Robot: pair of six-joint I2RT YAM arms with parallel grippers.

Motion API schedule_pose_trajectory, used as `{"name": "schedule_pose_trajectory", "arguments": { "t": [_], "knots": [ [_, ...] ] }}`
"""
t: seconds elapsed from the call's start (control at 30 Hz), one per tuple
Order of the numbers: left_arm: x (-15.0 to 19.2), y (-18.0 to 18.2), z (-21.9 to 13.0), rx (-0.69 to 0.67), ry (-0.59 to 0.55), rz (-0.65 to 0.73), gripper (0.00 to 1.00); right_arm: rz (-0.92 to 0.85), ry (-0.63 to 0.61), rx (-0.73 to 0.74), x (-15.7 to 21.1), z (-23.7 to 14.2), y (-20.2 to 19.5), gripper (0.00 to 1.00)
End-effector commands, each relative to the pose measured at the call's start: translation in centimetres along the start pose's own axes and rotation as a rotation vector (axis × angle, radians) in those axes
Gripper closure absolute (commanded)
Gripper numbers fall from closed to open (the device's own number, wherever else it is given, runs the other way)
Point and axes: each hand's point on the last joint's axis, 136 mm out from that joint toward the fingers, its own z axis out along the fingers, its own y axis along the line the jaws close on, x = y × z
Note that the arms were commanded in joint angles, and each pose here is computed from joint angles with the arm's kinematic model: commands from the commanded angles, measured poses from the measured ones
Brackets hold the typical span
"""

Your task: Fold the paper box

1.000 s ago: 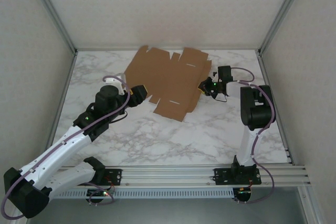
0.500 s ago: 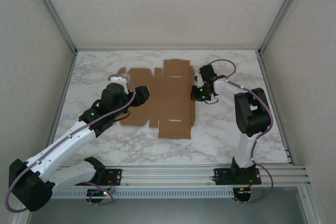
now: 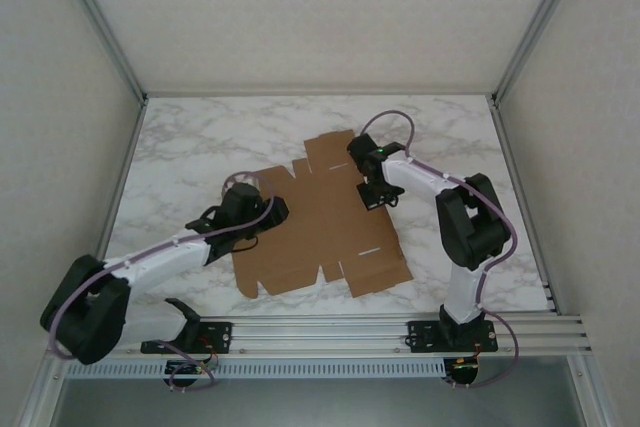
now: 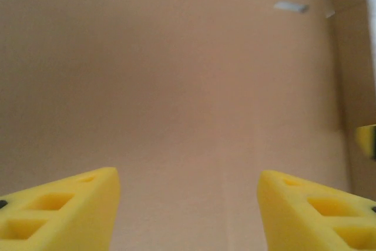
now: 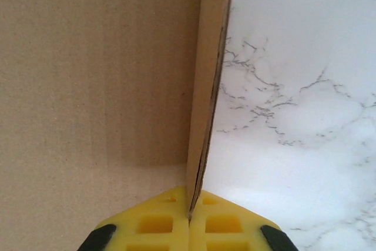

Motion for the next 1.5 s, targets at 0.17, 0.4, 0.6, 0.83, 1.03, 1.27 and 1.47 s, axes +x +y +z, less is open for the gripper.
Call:
{"name": "schedule_pose_trajectory", "arguments": {
  "t": [0.17,0.4,0.6,0.83,1.03,1.27,1.47],
  "knots": [
    [1.9,1.4,3.1,0.014,0.051,-0.100,0.41,-0.138,0.095,0.170,1.5,2.2,1.4,1.00],
    [3.0,2.3,4.0,0.000,0.083,-0.109,0.43,-0.153,0.113,0.104,2.1,3.5,3.7,1.00],
    [1.8,1.4,3.3,0.004,0.059,-0.073,0.43,-0.011,-0.001,0.090,0.8,0.5,1.3,1.00],
    [0.8,-1.8,2.8,0.078,0.077,-0.014,0.48,0.146,-0.127,-0.080,-0.3,-4.9,0.0,1.00],
    [1.6,-6.3,3.0,0.234,0.161,0.005,0.79,0.142,-0.148,-0.093,0.2,-6.2,-0.3,1.00],
    [3.0,-8.1,6.3,0.302,0.244,-0.042,0.99,0.139,-0.144,-0.112,0.2,-6.4,-0.1,1.00],
    [4.0,-8.0,8.9,0.313,0.292,-0.097,1.00,0.138,-0.156,-0.137,0.2,-7.1,0.1,1.00]
  ]
}}
